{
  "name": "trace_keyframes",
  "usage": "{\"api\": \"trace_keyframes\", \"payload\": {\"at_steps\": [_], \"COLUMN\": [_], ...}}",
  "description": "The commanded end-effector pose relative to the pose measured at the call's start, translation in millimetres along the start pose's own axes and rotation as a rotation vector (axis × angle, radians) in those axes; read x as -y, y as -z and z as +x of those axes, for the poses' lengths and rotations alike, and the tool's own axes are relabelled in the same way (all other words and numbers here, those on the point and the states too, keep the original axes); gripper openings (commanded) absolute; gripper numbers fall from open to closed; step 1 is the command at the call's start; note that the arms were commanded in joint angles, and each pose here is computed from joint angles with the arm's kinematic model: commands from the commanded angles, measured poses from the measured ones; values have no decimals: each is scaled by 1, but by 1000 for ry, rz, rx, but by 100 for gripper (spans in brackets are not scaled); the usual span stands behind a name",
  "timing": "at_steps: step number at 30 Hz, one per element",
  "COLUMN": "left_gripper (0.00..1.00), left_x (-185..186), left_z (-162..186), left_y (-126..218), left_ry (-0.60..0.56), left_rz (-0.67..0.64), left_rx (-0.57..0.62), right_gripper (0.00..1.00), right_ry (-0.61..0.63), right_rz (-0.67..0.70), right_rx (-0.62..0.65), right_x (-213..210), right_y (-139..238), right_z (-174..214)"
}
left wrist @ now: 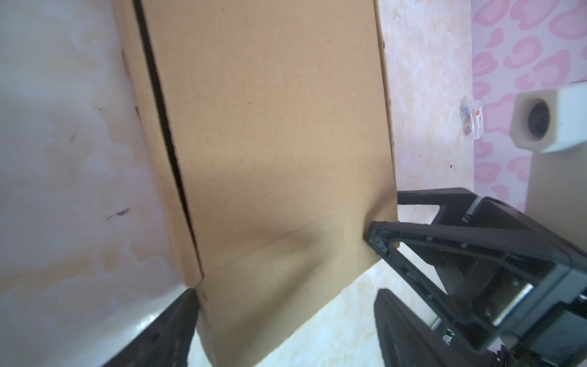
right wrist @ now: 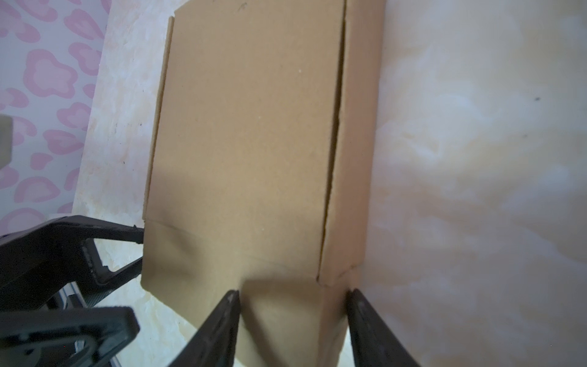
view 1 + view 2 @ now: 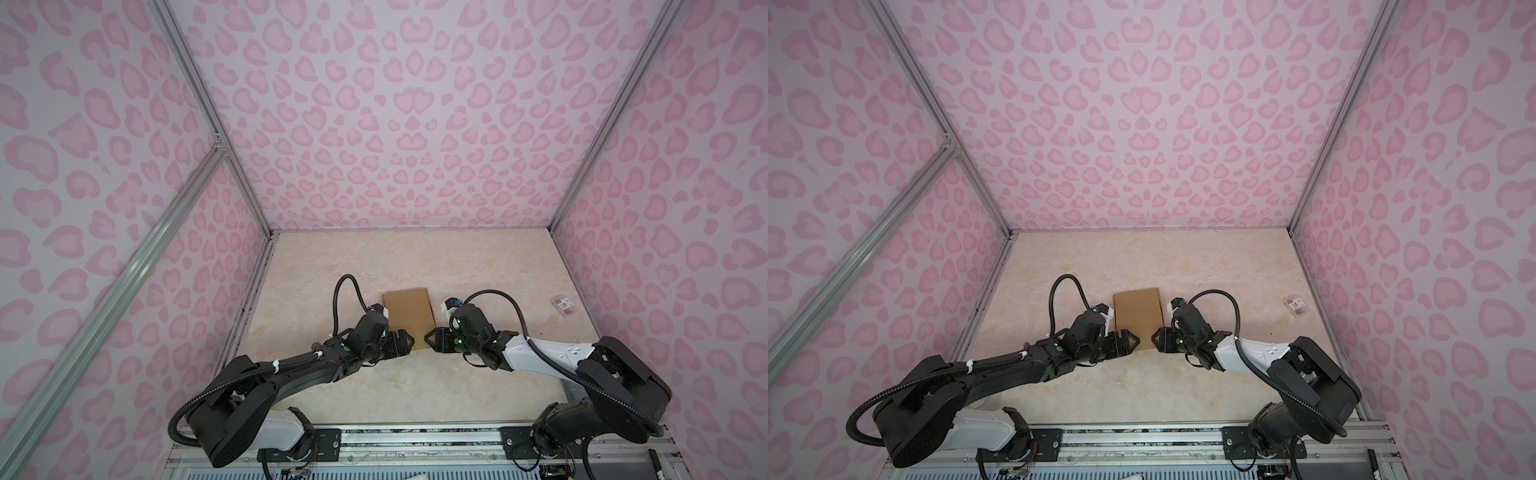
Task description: Fold the paper box
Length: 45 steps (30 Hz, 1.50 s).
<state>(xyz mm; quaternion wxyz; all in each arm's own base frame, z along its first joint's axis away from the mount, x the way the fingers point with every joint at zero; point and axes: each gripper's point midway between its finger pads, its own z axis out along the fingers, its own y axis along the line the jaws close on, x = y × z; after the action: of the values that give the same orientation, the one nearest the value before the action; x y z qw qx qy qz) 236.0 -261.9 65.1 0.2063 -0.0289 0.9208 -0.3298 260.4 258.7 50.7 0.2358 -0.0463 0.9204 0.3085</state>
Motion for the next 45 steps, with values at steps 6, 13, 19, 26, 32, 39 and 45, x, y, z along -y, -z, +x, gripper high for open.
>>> {"api": "trace_keyframes", "payload": {"at_steps": [6,13,19,26,32,39,45], "left_gripper": [89,89,89,89,89,89,89], "left_x": [6,6,6,6,6,6,6], "left_z": [-3,-4,-4,-5,-5,-5,-4], "left_y": [-1,0,1,2,2,3,3], "left_ry": [-1,-1,-2,-3,-2,-6,-4], "left_rz": [30,29,25,24,25,23,24], "left_rx": [10,15,17,18,20,20,20], "right_gripper": [54,54,54,52,50,48,46], "right_ry": [-2,19,31,31,32,53,54], "right_rz": [-16,22,28,21,26,61,61], "right_rx": [3,11,11,7,7,20,19], "right_x": [-3,2,1,0,1,4,3], "right_y": [-3,-1,-2,-4,-5,-3,-5], "right_z": [-1,-2,-4,-4,-3,-5,-5]}}
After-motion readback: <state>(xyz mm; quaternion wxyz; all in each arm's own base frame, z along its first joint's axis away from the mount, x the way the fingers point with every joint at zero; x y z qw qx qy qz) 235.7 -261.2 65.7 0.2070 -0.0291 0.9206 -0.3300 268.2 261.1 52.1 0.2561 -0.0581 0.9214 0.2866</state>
